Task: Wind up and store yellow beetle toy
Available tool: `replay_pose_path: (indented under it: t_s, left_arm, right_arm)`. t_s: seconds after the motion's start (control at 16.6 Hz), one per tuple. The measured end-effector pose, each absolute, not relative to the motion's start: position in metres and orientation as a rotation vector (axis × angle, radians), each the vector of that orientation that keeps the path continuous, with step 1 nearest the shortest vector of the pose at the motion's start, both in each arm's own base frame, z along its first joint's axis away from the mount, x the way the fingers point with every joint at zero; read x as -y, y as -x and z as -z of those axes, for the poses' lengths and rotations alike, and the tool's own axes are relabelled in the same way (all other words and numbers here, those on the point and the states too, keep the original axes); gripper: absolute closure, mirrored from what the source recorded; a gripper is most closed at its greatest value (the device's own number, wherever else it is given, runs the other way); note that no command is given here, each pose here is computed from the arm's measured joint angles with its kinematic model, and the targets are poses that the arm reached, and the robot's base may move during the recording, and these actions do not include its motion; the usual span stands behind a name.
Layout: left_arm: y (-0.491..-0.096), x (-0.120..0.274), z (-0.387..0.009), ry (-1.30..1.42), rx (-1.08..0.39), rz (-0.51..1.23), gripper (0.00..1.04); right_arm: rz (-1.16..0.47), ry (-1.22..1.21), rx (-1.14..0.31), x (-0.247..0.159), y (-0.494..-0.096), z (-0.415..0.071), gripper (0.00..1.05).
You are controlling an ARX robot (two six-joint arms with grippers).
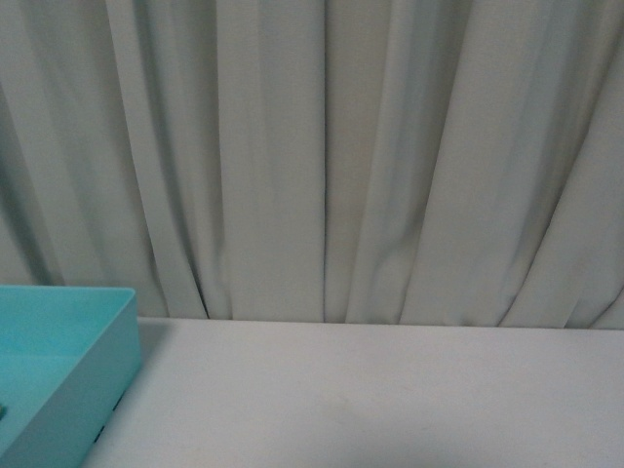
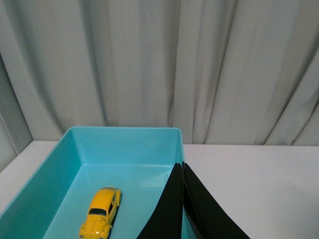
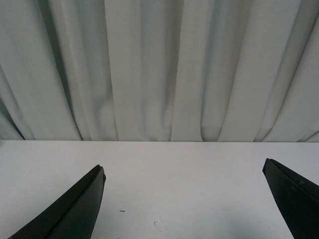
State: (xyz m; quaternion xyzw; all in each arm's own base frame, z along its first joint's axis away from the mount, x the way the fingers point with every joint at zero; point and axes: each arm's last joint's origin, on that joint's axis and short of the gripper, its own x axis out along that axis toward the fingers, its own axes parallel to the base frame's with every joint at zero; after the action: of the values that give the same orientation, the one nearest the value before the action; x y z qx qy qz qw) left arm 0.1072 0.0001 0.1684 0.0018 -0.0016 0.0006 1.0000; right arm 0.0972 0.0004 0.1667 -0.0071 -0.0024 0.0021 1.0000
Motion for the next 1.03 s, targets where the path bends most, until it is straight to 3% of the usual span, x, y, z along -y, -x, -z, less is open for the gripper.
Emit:
replay_pose_path:
  t_s: [0.06, 0.12, 0.42, 0.54, 0.6, 0.97, 1.03]
  left_arm:
    - [-0.1013, 0.0000, -0.1627, -0.004, -0.047, 0.003, 1.03]
    - [-0.0971, 0.0000, -0.1679, -0.004, 0.019, 0.000, 1.03]
    - [-0.0973, -0.0001, -0.1662, -0.004, 0.003, -0.001, 1.03]
    - [-0.0973, -0.0001, -0.1662, -0.003, 0.003, -0.001, 0.83]
    - [-0.0973, -0.0001, -0.1662, -0.003, 0.003, -0.001, 0.67]
    - [-0.0973, -0.0001, -0.1662, -0.003, 0.003, -0.001, 0.06]
    - [-0.0973, -0.0001, -0.1662, -0.003, 0.003, -0.001, 0.07]
  right_arm:
    - [-0.003, 0.014, 0.005, -0.0004, -0.0972, -0.1667, 0.07]
    - [-0.004, 0.014, 0.004, -0.0004, -0.0972, -0.1666, 0.07]
    - [-0.004, 0.014, 0.005, -0.0004, -0.0972, -0.1667, 0.07]
    - [-0.004, 0.014, 0.005, -0.0004, -0.0972, -0.1667, 0.07]
    - [-0.004, 0.014, 0.005, -0.0004, -0.0972, -0.1667, 0.07]
    - [-0.004, 0.014, 0.005, -0.0004, -0.0972, -0.1667, 0.07]
    - [-0.004, 0.014, 0.005, -0.0004, -0.0972, -0.1667, 0.07]
